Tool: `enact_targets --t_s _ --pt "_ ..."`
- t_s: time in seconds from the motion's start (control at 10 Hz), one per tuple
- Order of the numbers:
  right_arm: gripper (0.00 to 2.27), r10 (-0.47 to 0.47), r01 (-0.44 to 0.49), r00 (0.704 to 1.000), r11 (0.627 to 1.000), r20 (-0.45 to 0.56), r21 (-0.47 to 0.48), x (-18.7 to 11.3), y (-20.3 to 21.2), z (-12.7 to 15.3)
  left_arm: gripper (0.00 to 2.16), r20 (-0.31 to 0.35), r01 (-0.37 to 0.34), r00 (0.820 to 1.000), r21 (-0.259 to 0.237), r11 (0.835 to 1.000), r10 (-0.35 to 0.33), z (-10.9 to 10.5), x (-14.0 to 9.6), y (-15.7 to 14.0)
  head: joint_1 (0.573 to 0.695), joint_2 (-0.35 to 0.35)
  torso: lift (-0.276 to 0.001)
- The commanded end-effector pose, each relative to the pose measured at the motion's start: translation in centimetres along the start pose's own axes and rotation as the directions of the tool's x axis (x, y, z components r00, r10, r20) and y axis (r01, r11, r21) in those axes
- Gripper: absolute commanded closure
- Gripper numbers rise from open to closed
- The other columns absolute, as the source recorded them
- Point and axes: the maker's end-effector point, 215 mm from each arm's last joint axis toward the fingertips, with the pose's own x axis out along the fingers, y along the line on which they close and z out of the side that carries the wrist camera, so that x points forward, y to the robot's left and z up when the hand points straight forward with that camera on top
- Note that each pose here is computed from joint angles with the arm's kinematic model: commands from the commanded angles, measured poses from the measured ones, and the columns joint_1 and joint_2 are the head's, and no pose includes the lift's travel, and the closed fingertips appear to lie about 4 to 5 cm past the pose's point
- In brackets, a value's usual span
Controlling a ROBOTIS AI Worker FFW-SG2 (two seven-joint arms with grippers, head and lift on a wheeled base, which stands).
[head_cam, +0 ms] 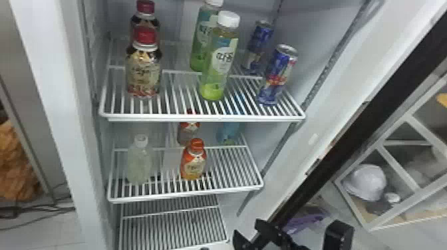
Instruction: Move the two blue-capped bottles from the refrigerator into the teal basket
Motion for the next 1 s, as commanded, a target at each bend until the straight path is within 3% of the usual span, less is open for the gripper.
enact_targets --t_s 0.0,0.4,0.6,0.9 --pt "0.47 -0.011 0.012 0.999 1.0 0.05 -0.01 0.5 -0.7 1.2 1.17 0.0 0.0 1.0 -0.001 1.0 0.0 0.0 0.0 0.0 0.695 -0.35 -0.136" --pt "0.47 -0.061 0.07 0.97 0.997 0.235 -0.03 3.1 -4.0 4.5 1.17 0.001 0.001 1.0 0.002 1.0 -0.001 0.1 0.1 -0.1 0.695 -0.35 -0.136" --pt "0.48 -0.078 0.099 0.933 0.994 0.35 -0.043 4.8 -4.8 5.8 1.17 0.005 0.001 1.0 0.003 1.0 -0.001 0.2 0.1 -0.1 0.695 -0.35 -0.136" --pt "0.47 -0.095 0.129 0.89 0.99 0.446 -0.047 6.8 -5.5 6.4 1.17 0.002 0.002 1.0 0.005 1.0 -0.002 0.2 0.1 -0.1 0.695 -0.35 -0.136"
